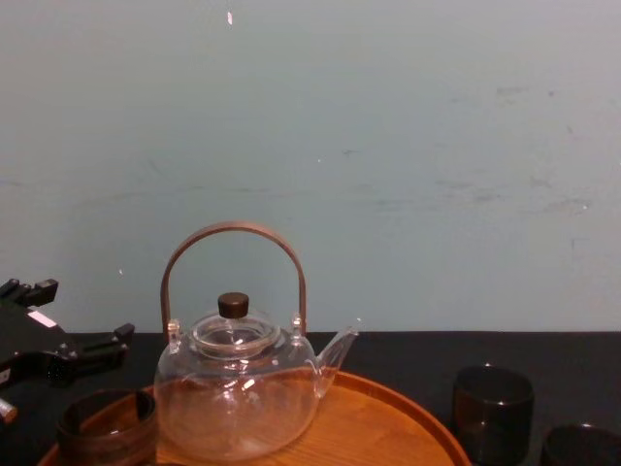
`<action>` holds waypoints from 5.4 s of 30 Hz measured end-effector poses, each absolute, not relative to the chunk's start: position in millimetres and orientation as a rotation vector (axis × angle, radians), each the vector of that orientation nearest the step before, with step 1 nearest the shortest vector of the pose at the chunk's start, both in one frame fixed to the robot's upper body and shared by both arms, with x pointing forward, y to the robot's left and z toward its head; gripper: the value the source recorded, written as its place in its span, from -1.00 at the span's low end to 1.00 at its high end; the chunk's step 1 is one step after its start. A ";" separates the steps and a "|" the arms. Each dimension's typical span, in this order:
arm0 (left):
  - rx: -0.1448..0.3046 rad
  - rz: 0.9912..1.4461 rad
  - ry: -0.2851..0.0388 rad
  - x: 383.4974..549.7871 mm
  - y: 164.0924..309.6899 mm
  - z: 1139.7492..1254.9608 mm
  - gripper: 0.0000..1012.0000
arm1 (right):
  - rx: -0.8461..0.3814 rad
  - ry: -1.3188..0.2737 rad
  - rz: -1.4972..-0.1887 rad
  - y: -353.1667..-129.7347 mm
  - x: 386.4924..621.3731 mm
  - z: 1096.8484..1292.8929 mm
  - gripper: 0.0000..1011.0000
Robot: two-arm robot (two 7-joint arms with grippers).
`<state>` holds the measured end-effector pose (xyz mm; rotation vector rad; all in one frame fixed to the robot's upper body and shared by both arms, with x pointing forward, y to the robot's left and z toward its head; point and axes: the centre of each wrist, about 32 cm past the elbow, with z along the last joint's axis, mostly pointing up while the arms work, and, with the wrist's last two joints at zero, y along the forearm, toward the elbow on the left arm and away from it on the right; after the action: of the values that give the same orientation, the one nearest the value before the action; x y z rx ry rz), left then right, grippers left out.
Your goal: Pick up the glass from the table and place it on the tray.
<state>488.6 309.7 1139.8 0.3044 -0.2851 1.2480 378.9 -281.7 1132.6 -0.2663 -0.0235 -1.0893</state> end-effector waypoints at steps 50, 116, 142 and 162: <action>0.304 1.248 -0.285 488.6 309.7 1139.8 0.98 | -0.261 0.077 -1.040 -290.8 440.0 1102.2 0.98; 0.304 1.248 -0.285 488.6 309.6 1139.8 0.98 | -0.189 -0.063 -0.708 -220.9 492.3 1137.8 0.79; 0.304 1.248 -0.285 488.6 309.7 1139.8 0.98 | -0.183 -0.020 -0.532 -170.3 508.3 1110.8 0.79; 0.304 1.248 -0.285 488.6 309.7 1139.8 0.98 | -0.203 0.022 -0.518 -164.6 496.3 1094.6 0.79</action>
<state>488.6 309.7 1139.8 0.3044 -0.2851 1.2479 496.3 -164.6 1094.6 -0.2030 0.0225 -0.5181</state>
